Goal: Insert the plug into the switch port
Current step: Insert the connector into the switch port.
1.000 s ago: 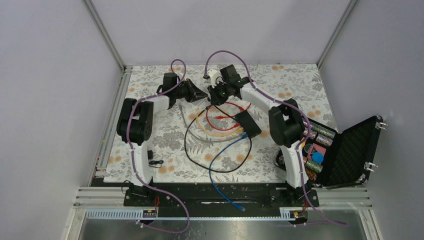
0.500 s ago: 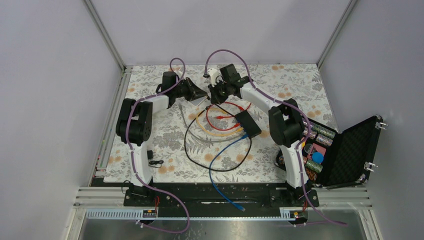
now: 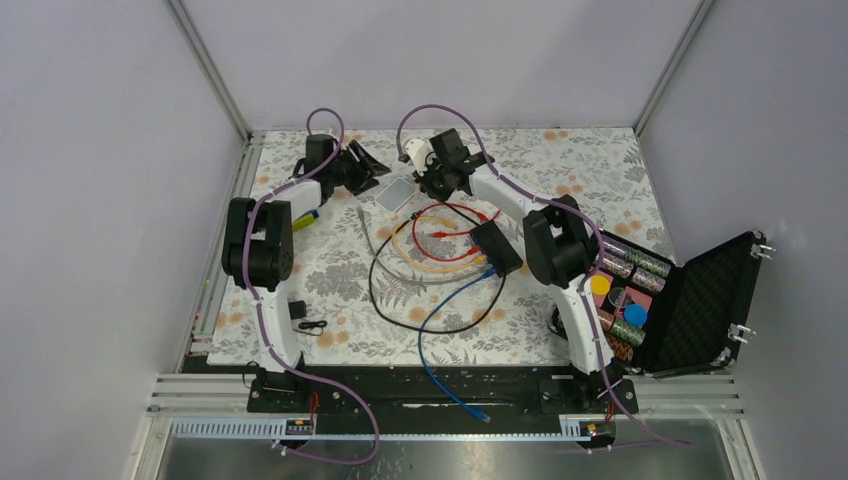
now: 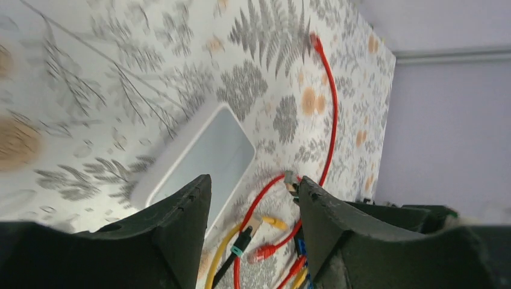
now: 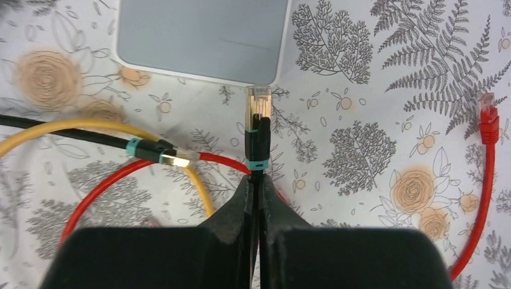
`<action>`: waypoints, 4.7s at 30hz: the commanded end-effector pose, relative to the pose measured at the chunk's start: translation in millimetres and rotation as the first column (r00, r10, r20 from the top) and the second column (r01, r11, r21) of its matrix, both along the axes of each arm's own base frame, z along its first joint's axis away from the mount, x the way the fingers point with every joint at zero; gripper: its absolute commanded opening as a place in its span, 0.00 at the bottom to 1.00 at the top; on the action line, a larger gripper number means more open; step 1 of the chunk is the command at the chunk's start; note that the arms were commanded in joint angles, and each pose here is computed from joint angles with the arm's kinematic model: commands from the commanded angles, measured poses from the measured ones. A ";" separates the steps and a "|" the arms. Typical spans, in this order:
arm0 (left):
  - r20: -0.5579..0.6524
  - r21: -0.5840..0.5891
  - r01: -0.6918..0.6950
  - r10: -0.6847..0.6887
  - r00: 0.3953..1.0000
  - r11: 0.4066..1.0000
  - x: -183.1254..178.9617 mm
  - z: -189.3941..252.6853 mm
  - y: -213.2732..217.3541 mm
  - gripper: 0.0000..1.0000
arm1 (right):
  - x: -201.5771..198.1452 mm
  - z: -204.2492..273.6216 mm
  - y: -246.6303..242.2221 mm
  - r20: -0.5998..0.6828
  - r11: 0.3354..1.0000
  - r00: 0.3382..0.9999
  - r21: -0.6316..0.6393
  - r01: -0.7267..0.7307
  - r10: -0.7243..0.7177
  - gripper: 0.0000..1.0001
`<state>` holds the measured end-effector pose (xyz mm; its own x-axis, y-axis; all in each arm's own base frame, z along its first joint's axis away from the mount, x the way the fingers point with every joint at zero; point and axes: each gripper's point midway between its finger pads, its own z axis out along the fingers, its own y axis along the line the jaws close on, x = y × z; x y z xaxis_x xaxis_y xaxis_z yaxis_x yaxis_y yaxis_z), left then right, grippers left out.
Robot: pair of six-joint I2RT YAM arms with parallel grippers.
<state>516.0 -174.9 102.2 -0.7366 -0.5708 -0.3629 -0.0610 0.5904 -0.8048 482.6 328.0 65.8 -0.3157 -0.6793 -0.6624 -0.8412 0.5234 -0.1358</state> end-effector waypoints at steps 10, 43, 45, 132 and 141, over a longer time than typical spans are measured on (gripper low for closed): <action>-0.003 0.061 -0.095 0.096 0.995 0.994 41.8 -11.3 24.1 0.53 | 18.6 -14.5 -5.7 0.065 0.973 0.991 -0.210 -0.100 0.116 0.00; -0.065 0.043 -0.058 0.061 0.996 0.997 37.1 -25.3 21.6 0.47 | 27.2 -31.9 -9.8 0.150 0.915 0.955 -0.356 -0.190 0.257 0.00; -0.069 0.049 -0.056 0.059 0.996 0.997 42.0 -27.8 21.3 0.47 | 31.9 -27.3 -12.4 0.162 0.926 0.959 -0.338 -0.169 0.234 0.00; -0.025 0.011 0.265 -0.265 0.964 0.964 28.7 -51.0 -25.2 0.48 | 51.1 6.4 18.7 0.421 0.948 0.855 -0.227 -0.224 0.303 0.00; -0.001 -0.004 0.316 -0.316 0.949 0.949 22.9 -47.0 -37.8 0.48 | 41.3 -1.1 26.0 0.410 0.908 0.822 -0.311 -0.282 0.396 0.00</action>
<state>543.3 -189.5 42.5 -0.8649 -0.3750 -0.3337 0.0367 0.6158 -0.7870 522.7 324.7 33.2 0.1265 -0.8528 -0.5067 -0.8156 0.2014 -0.5425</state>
